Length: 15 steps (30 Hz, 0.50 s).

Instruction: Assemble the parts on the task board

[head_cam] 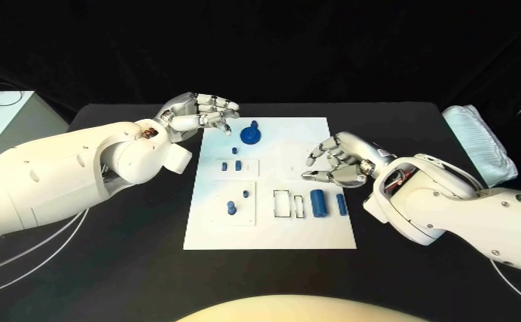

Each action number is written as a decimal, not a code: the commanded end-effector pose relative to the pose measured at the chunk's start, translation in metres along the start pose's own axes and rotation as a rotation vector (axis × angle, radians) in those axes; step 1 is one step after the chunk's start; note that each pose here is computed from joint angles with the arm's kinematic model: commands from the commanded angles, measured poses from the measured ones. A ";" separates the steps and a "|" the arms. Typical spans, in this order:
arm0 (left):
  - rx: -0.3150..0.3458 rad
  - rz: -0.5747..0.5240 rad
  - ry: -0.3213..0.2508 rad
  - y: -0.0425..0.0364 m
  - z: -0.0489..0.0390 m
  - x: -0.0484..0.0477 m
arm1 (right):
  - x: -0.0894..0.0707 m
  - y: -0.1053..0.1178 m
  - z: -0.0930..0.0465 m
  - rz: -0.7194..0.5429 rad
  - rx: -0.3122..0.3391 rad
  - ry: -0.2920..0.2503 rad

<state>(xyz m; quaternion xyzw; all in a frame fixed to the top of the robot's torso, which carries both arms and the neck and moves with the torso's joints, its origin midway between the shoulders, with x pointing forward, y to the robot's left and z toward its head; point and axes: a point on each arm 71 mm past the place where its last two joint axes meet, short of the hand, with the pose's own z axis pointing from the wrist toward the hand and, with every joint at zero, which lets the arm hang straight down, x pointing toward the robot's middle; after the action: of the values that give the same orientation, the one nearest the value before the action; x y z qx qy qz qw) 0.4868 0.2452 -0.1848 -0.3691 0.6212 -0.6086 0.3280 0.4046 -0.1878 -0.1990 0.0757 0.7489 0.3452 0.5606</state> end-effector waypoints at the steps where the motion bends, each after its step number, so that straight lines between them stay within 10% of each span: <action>1: 0.005 -0.017 0.018 0.0007 -0.0005 0.0035 | 0.002 -0.013 -0.011 0.070 0.098 0.090; 15: 0.000 -0.025 0.028 0.0042 -0.0029 0.0079 | 0.014 -0.044 -0.036 -0.049 0.268 0.094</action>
<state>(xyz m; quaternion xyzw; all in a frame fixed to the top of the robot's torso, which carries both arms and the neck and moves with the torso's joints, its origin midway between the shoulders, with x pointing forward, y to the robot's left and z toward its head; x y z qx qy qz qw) 0.4811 0.2422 -0.1894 -0.3708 0.6233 -0.6100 0.3192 0.3799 -0.2290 -0.2289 0.1264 0.8069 0.2613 0.5145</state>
